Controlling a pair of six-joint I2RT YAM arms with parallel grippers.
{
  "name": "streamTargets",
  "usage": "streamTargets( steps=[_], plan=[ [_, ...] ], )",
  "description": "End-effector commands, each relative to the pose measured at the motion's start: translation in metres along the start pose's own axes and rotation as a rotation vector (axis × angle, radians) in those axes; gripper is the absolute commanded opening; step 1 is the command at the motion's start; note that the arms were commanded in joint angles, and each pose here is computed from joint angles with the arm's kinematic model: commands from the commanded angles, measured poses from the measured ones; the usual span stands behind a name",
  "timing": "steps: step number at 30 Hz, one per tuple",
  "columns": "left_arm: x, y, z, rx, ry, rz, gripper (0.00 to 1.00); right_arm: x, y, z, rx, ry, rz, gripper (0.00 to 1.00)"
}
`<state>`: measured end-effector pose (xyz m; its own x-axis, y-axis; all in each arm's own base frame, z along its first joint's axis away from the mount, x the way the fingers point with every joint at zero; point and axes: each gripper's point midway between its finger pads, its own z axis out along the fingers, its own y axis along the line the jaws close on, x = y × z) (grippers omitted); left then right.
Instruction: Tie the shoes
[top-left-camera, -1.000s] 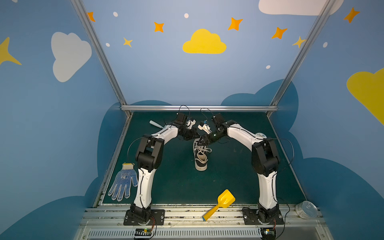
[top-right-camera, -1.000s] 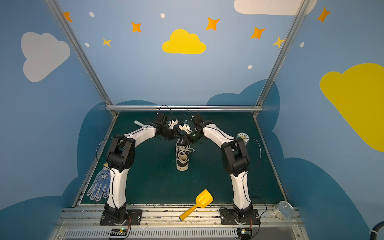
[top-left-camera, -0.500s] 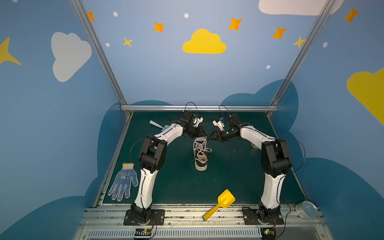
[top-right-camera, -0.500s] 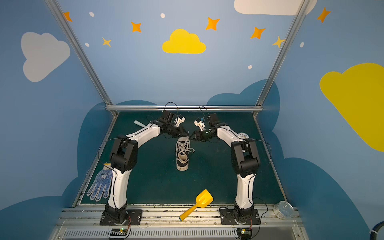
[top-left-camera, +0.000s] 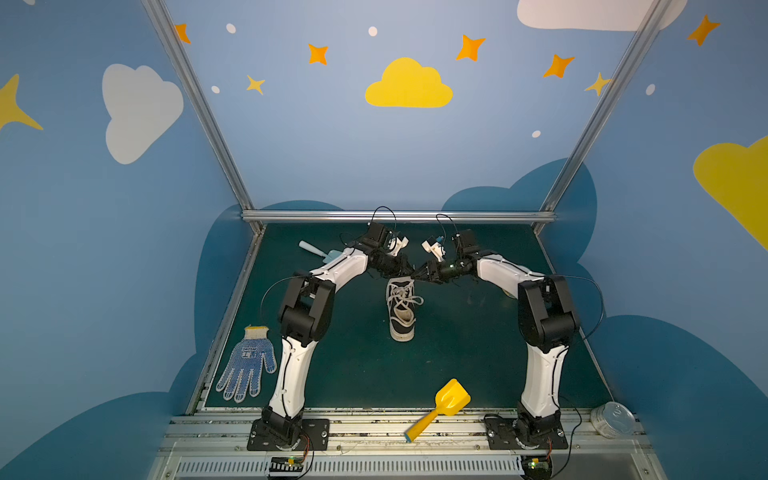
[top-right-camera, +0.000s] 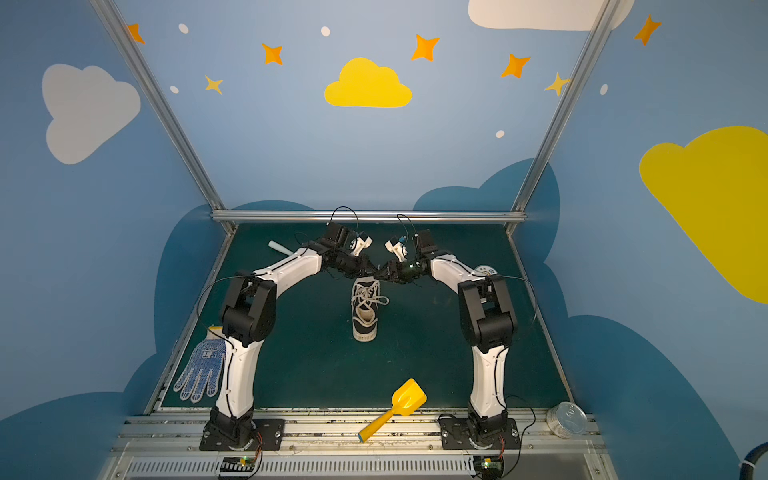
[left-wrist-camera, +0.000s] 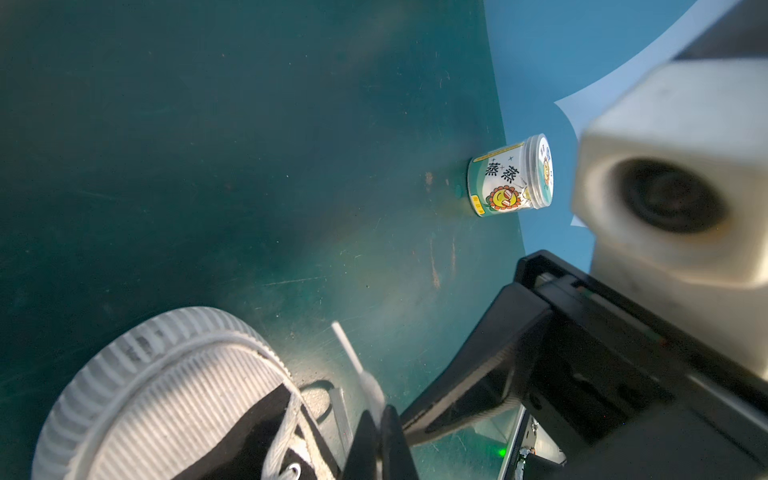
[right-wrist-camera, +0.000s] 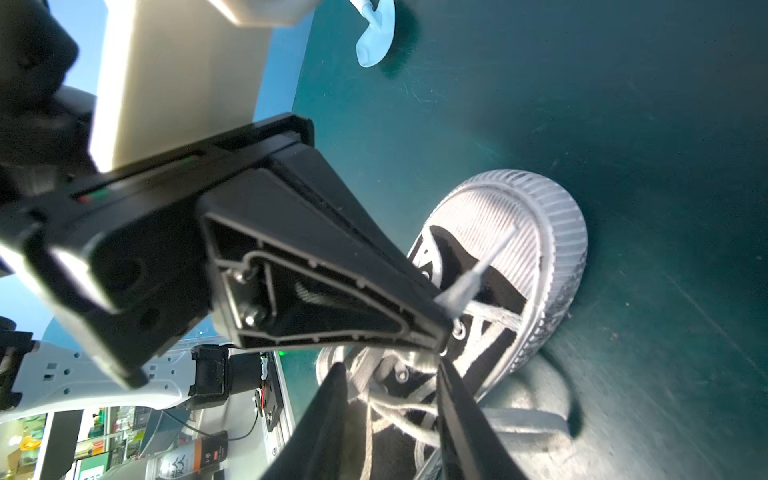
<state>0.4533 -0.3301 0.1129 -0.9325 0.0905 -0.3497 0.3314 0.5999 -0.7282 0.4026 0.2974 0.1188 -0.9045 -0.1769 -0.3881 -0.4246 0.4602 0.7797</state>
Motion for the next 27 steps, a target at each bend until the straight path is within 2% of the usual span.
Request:
streamTargets(
  steps=[1, 3, 6, 12, 18, 21, 25, 27],
  plan=[
    [0.001, -0.014, -0.009, 0.019, 0.002, 0.013, 0.08, 0.006, -0.003, 0.009, -0.021, 0.017, 0.004, 0.36],
    [0.001, -0.014, -0.010, 0.018, 0.002, 0.013, 0.08, 0.009, -0.004, 0.011, -0.021, 0.019, 0.006, 0.35],
    [0.001, -0.014, -0.011, 0.017, 0.000, 0.015, 0.08, 0.011, -0.006, 0.011, -0.005, 0.011, 0.003, 0.41],
    [0.001, -0.016, -0.013, 0.014, -0.003, 0.015, 0.08, 0.009, -0.013, 0.017, -0.003, 0.003, 0.005, 0.38],
    [0.002, -0.017, -0.014, 0.015, -0.002, 0.015, 0.11, 0.008, -0.011, 0.020, -0.022, 0.005, 0.003, 0.16],
    [0.000, -0.016, -0.017, 0.005, -0.013, 0.025, 0.21, 0.011, -0.012, 0.020, -0.020, 0.012, 0.014, 0.01],
    [-0.005, -0.019, -0.029, -0.014, -0.040, 0.059, 0.35, 0.016, -0.012, 0.018, -0.010, 0.013, 0.022, 0.00],
    [-0.009, -0.020, -0.038, -0.022, -0.061, 0.075, 0.37, 0.018, -0.012, 0.016, -0.006, 0.010, 0.020, 0.00]
  ],
)
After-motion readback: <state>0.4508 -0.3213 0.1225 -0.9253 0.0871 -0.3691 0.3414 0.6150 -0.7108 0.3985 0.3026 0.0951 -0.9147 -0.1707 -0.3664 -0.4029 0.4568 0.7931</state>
